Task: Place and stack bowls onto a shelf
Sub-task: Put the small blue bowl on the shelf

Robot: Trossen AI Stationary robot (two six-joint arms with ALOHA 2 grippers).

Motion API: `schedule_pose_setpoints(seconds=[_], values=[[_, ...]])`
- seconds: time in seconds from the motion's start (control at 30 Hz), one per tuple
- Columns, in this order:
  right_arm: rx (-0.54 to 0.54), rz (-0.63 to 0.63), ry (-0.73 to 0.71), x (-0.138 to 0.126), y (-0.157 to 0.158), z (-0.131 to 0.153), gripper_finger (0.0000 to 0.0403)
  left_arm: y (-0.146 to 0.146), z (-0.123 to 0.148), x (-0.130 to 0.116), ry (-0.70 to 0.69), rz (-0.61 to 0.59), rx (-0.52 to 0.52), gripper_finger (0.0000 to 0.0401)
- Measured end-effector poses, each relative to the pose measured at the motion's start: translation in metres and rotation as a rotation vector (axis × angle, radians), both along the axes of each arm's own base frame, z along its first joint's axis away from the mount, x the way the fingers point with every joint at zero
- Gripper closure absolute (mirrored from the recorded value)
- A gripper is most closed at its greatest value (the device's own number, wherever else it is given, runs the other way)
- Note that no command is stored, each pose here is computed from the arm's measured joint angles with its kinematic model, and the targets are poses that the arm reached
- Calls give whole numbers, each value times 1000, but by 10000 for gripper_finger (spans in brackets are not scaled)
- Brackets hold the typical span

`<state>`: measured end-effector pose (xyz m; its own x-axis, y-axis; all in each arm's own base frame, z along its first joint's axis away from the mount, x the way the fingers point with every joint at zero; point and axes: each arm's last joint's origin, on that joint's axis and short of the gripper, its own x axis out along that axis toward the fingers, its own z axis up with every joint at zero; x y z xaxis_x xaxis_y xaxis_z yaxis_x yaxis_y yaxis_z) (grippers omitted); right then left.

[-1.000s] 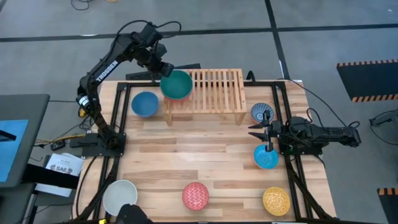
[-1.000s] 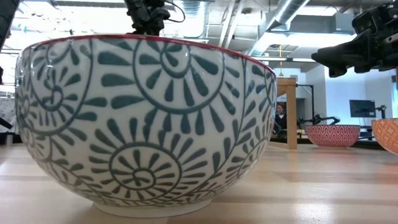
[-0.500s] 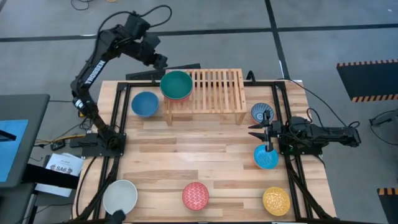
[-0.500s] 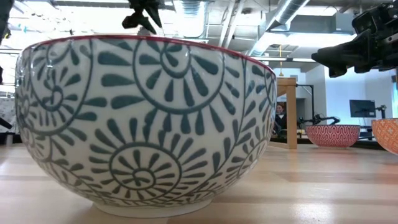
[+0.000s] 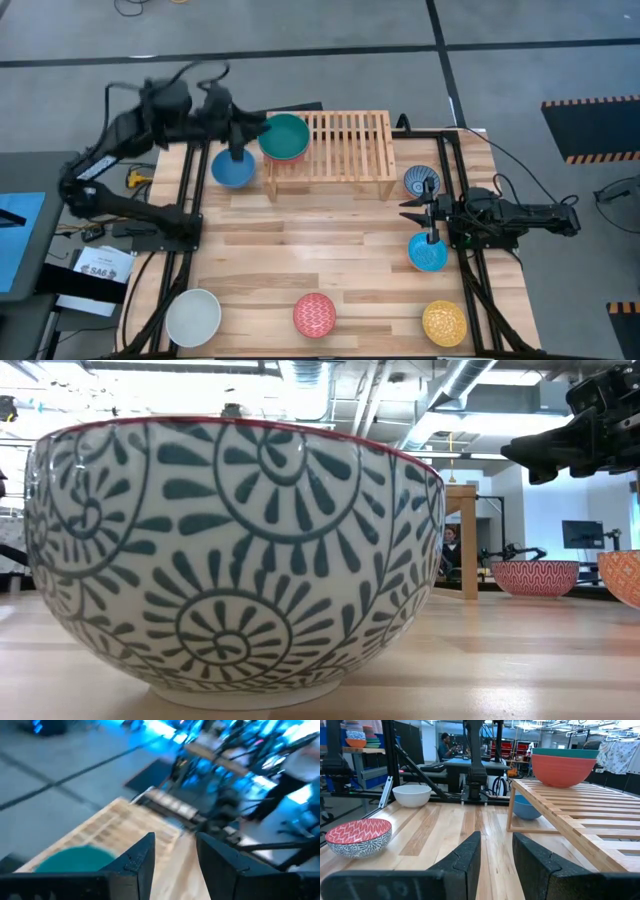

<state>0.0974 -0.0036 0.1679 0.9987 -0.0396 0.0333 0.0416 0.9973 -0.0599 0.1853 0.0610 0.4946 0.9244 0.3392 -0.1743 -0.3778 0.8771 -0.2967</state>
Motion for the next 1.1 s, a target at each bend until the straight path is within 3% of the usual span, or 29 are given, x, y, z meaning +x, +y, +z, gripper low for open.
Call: schedule_pose_setpoints(seconds=[0.37, 0.8, 0.87, 1.0, 1.1], values=[[0, 0, 0, 0, 0, 0, 265, -31, -64, 8, -323, -118, 43, 273], [-45, -3, -36, 0, 0, 4, 265, -32, -71, 8, -377, -124, 49, 273], [6, 20, -130, -1, 1, 12, 265, -33, -71, 6, -375, -124, 48, 273], [273, 153, -463, -12, 4, 44, 265, -33, -71, 6, -374, -129, 48, 273], [354, 121, -687, -24, 1, 64, 265, -33, -72, 6, -354, -129, 73, 273]])
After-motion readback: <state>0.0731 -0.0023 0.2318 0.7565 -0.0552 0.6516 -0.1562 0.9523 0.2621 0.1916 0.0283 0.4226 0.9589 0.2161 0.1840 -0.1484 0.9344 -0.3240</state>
